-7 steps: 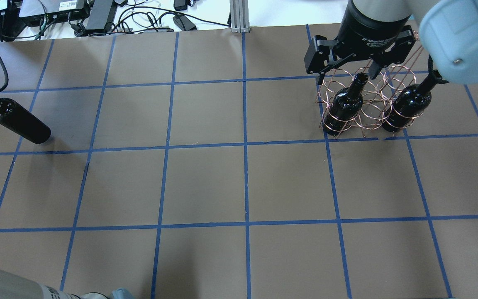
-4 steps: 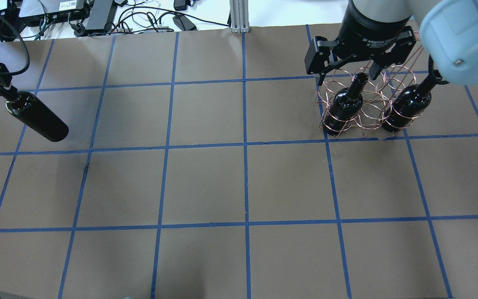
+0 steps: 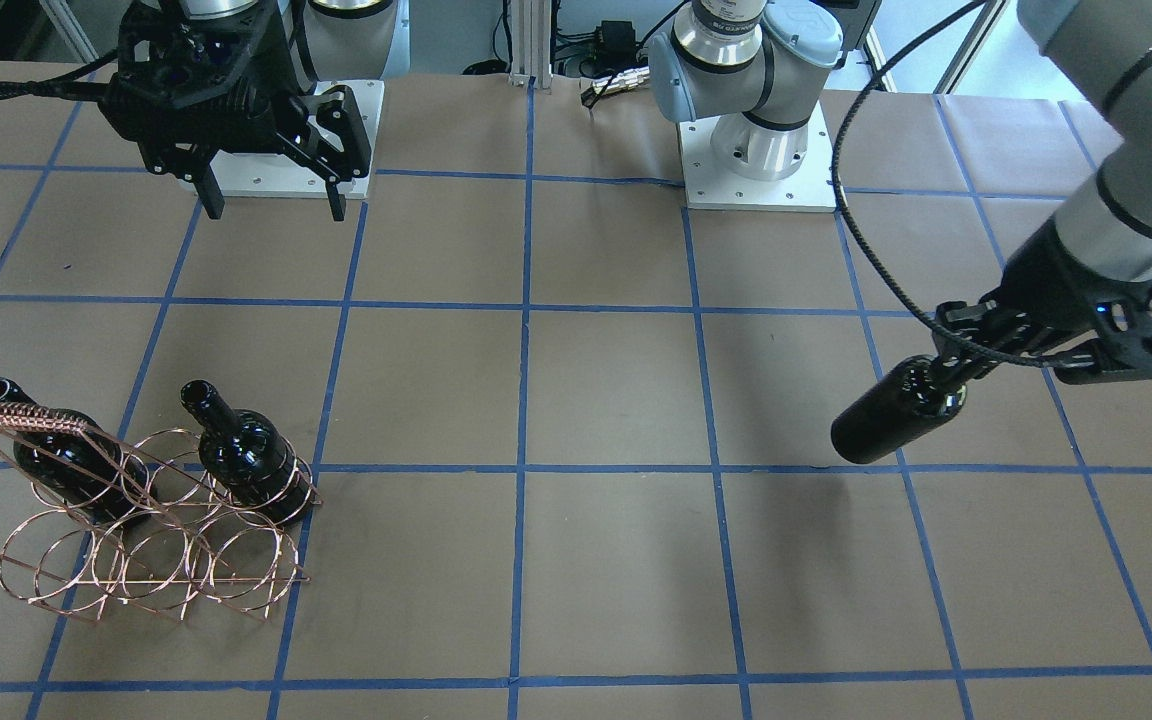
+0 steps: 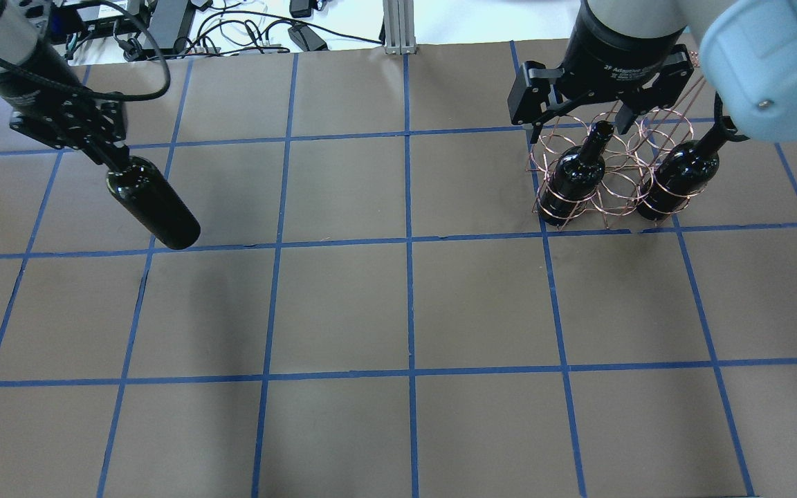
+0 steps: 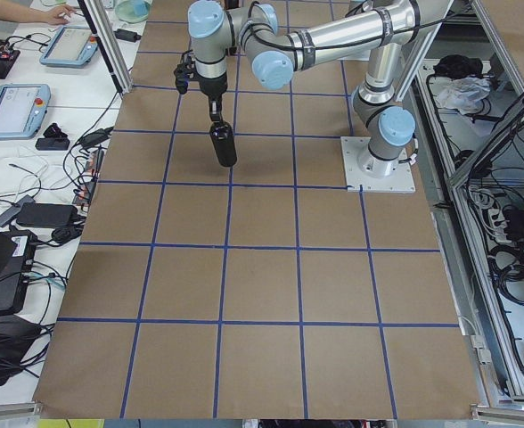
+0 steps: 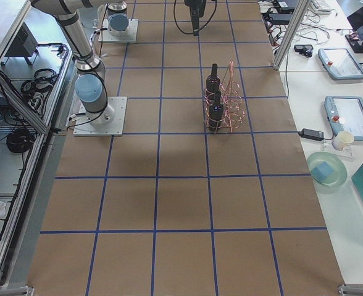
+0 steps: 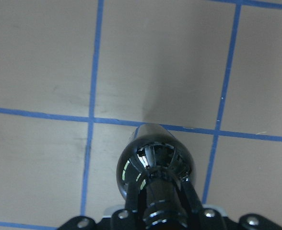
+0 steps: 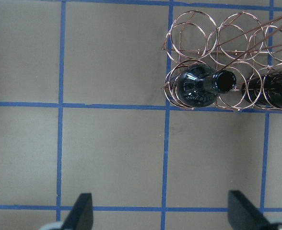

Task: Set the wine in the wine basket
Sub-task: 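Lift the bottle with the left gripper and carry it toward the table center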

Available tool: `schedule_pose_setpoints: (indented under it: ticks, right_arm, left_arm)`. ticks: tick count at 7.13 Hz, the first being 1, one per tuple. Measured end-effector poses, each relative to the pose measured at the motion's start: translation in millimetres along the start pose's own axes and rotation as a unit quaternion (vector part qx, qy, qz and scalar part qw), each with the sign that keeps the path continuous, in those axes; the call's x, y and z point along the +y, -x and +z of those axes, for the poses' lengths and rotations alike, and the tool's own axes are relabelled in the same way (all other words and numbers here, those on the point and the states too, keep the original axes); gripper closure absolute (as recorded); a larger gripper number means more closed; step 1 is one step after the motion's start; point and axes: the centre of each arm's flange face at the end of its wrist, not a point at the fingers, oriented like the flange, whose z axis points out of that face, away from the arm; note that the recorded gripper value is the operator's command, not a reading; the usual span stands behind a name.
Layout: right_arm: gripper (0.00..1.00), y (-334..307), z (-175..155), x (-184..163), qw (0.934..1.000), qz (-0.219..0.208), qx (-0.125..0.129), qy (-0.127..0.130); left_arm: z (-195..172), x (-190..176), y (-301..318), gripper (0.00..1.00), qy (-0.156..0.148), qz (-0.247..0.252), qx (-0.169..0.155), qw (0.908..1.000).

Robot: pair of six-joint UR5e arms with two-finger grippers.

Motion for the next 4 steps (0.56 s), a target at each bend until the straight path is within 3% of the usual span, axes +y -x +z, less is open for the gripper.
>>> schedule_pose_setpoints:
  ticks: [4]
  right_arm:
    - [0.00,0.1,-0.5,-0.2,1.0000,0.001,-0.001,-0.001]
  left_arm:
    - [29.8,74.1,-124.1,1.00,0.022,-0.079,-0.006,0.9966]
